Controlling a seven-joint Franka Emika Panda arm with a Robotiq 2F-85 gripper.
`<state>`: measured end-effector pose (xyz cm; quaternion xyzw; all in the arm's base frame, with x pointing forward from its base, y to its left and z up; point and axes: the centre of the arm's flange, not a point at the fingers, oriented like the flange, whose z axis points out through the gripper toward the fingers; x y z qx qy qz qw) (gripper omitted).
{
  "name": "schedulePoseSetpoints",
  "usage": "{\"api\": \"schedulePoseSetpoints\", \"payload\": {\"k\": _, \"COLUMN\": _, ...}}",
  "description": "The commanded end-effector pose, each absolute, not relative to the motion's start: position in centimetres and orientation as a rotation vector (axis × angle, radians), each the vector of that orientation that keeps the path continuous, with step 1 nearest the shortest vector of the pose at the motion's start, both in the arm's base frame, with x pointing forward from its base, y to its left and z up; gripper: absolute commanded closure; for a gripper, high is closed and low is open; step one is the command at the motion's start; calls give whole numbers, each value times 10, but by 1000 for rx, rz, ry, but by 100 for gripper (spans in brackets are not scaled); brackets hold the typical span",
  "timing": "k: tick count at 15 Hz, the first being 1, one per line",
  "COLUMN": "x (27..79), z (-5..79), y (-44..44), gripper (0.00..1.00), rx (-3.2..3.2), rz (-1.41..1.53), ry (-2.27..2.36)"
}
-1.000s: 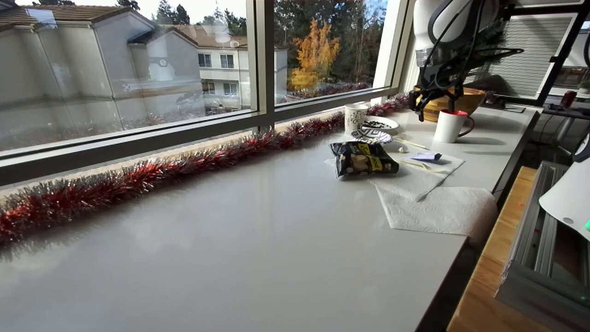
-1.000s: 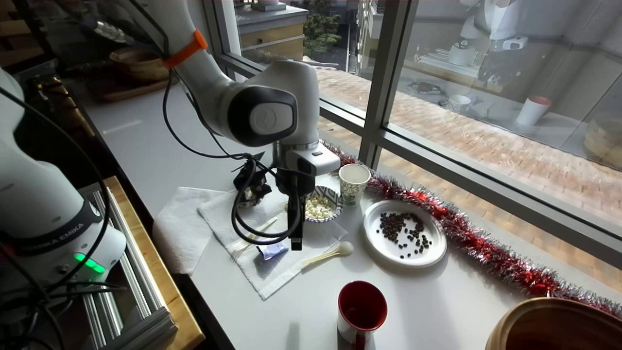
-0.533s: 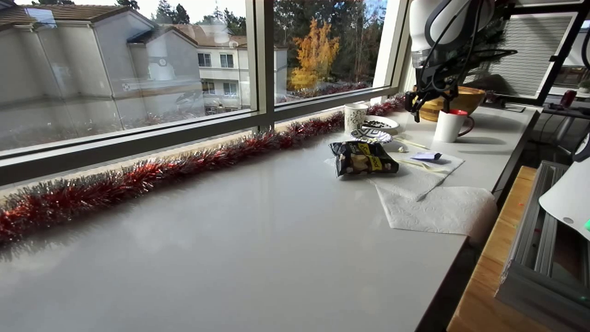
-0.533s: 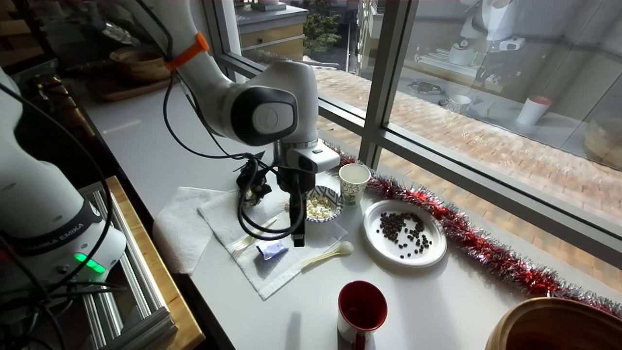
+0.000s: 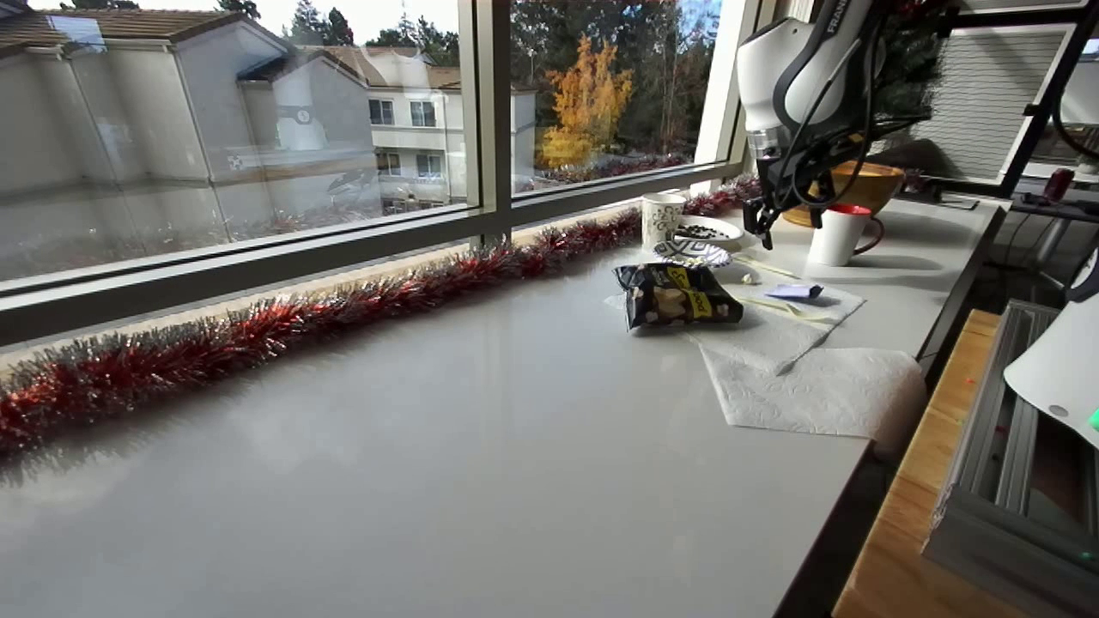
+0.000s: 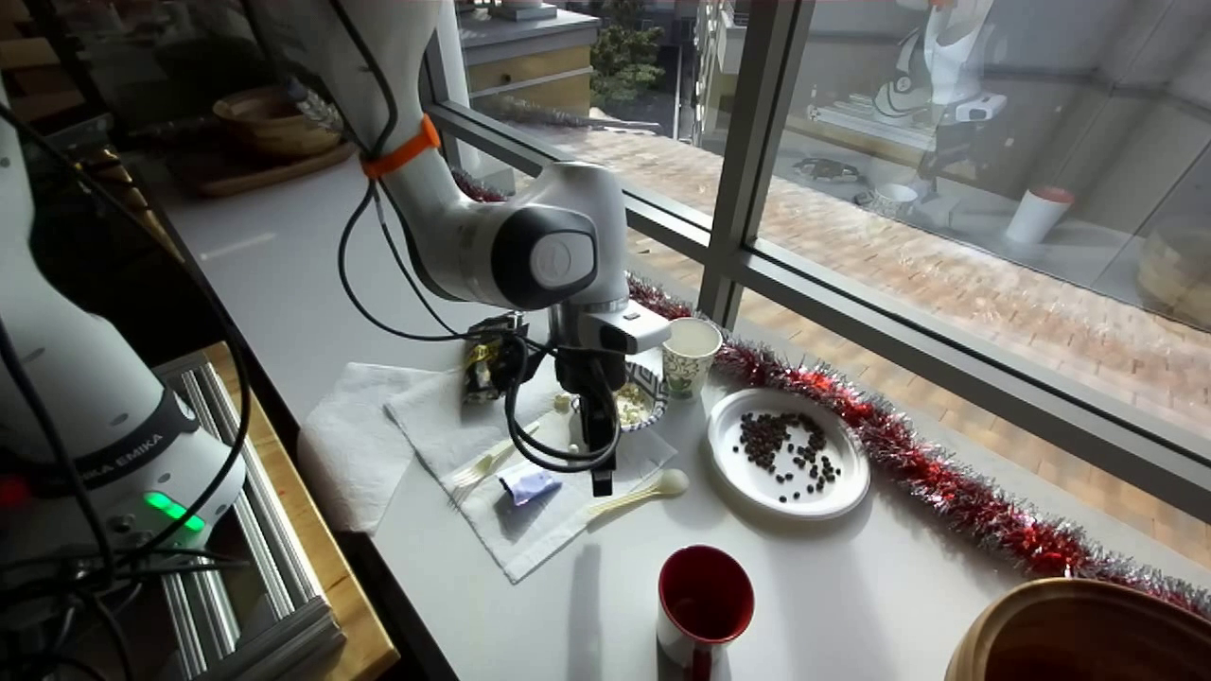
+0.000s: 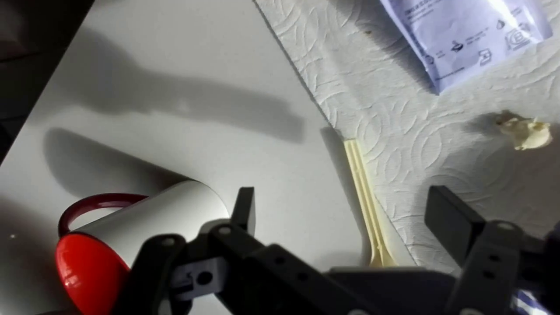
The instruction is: Turn the plastic spoon over
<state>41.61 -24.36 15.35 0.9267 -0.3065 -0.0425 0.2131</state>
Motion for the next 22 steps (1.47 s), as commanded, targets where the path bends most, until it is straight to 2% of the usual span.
{"api": "schedulePoseSetpoints", "payload": {"k": 1, "x": 424, "z": 127, "y": -255, "gripper": 0, "rx": 2536, "rz": -124, "ry": -813}}
{"api": "schedulePoseSetpoints", "payload": {"k": 4, "x": 424, "z": 111, "y": -257, "gripper": 0, "rx": 2536, "rz": -147, "ry": -790}}
{"api": "schedulePoseSetpoints", "payload": {"k": 9, "x": 423, "z": 93, "y": -260, "gripper": 23, "rx": 2525, "rz": -173, "ry": -767}}
{"api": "schedulePoseSetpoints", "payload": {"k": 13, "x": 423, "z": 89, "y": -264, "gripper": 16, "rx": 2524, "rz": -181, "ry": -752}}
{"api": "schedulePoseSetpoints", "payload": {"k": 15, "x": 424, "z": 87, "y": -264, "gripper": 16, "rx": 2549, "rz": -184, "ry": -738}}
{"api": "schedulePoseSetpoints", "payload": {"k": 18, "x": 426, "z": 81, "y": -266, "gripper": 28, "rx": 2578, "rz": -186, "ry": -733}}
{"api": "schedulePoseSetpoints", "payload": {"k": 19, "x": 425, "z": 79, "y": -267, "gripper": 27, "rx": 2584, "rz": -189, "ry": -732}}
{"api": "schedulePoseSetpoints", "payload": {"k": 20, "x": 425, "z": 78, "y": -267, "gripper": 35, "rx": 2597, "rz": -193, "ry": -736}}
{"api": "schedulePoseSetpoints", "payload": {"k": 22, "x": 425, "z": 75, "y": -269, "gripper": 38, "rx": 2617, "rz": -193, "ry": -742}}
